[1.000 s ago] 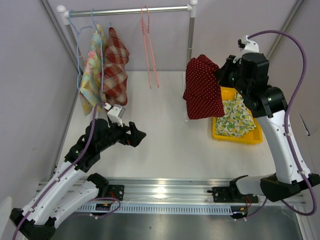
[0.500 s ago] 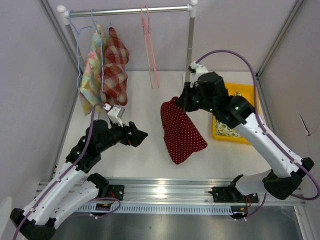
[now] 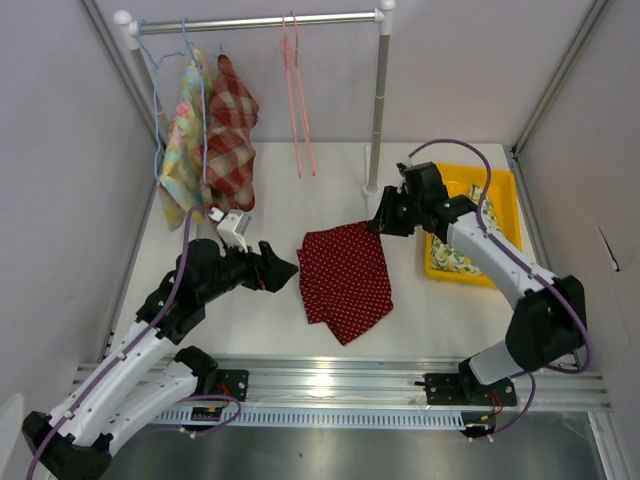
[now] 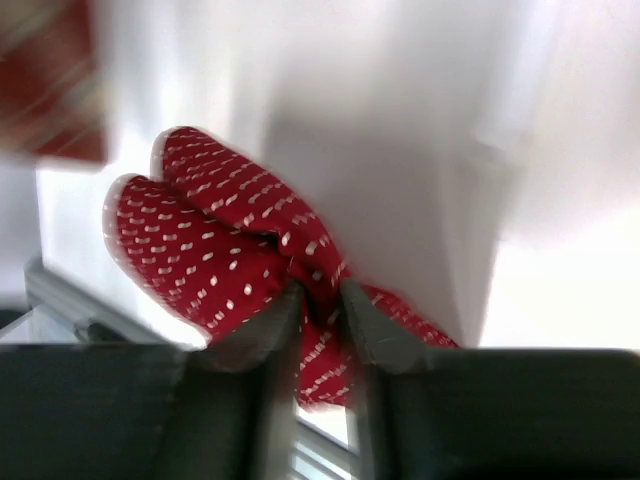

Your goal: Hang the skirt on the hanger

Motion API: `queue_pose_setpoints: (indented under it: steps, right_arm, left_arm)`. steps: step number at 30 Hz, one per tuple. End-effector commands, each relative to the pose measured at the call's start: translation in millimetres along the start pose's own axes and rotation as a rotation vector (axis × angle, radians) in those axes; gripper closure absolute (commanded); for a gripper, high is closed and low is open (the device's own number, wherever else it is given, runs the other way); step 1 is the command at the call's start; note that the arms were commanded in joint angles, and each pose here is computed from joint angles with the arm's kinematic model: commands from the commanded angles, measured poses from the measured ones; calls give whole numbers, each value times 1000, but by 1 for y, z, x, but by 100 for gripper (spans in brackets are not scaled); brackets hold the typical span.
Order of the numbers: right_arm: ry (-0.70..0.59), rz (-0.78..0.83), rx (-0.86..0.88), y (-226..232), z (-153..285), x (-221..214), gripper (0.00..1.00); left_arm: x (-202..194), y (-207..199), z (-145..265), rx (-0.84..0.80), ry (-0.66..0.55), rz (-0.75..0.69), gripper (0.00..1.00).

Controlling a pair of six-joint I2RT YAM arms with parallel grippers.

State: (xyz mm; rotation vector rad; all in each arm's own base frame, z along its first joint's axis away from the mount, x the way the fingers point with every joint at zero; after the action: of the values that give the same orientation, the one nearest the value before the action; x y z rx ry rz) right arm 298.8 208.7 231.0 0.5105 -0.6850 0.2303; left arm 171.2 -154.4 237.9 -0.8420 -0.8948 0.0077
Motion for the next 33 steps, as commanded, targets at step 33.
queue_pose_setpoints:
  steps: [33]
  right_arm:
    - [241,476,-303,105,-85,-173,32]
  left_arm:
    - [-34,58,-21,275,-41,241,26]
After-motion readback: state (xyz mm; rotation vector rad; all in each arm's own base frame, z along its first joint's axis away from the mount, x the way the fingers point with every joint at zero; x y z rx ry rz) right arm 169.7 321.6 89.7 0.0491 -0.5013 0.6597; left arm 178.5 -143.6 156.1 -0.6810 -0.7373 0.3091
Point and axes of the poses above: each gripper's point midway between its finger pads, its own z axis back along the fingers, its own y axis along the line the jaws close on, x = y × z, the point moved 5 cm from there along z, back along the fingers, and after that the axes turned 13 degrees about z, right-handed, at the moved point
